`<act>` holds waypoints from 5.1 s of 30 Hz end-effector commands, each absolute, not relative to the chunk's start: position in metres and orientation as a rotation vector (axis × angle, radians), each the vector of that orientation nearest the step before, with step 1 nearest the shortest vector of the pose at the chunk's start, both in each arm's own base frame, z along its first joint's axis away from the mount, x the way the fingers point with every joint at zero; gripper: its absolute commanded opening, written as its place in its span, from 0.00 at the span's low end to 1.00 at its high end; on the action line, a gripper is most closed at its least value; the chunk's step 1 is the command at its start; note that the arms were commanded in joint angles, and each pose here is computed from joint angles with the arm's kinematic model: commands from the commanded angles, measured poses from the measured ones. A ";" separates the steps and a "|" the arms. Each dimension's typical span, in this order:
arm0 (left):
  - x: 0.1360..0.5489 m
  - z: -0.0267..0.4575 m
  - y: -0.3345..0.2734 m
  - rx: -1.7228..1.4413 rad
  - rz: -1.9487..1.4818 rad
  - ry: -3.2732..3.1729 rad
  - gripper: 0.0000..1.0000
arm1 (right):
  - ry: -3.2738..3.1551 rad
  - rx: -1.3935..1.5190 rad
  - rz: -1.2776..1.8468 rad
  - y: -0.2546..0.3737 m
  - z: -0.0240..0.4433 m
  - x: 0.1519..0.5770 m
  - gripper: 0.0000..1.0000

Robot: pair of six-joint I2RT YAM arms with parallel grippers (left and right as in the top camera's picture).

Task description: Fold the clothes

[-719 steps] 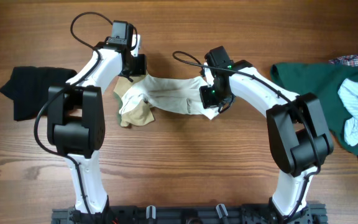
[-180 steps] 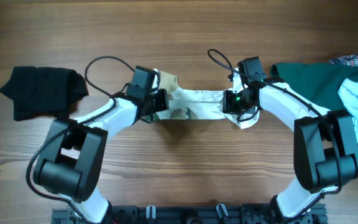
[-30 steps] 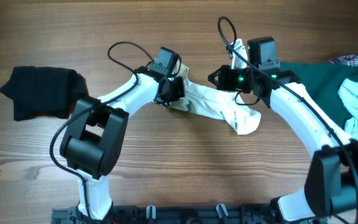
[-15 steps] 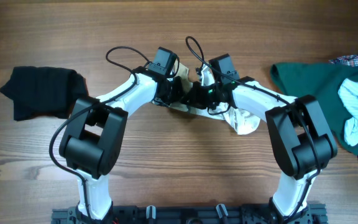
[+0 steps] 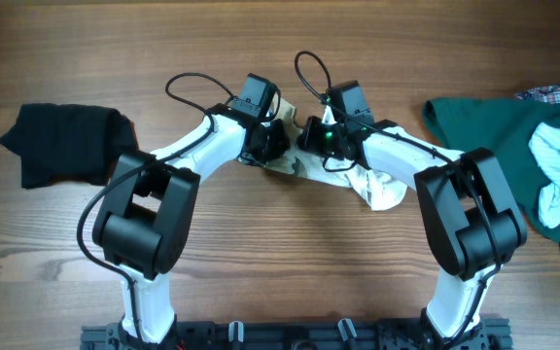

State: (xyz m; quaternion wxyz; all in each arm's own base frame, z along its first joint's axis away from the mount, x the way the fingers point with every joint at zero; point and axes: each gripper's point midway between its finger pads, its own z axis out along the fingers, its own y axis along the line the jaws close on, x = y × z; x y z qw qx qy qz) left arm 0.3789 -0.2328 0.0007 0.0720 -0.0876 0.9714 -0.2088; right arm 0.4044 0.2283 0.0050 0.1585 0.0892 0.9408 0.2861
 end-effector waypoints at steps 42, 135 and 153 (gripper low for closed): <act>0.358 -0.016 -0.223 -0.287 -0.552 3.006 0.06 | 2.399 0.217 1.106 0.270 -0.001 0.469 0.04; 0.396 0.019 -0.134 0.139 -0.145 2.731 0.04 | 2.771 -0.156 0.619 0.183 0.014 0.369 0.04; 0.462 0.043 -0.122 0.034 -0.121 2.483 0.04 | 2.931 -0.123 0.421 0.151 -0.009 0.340 0.04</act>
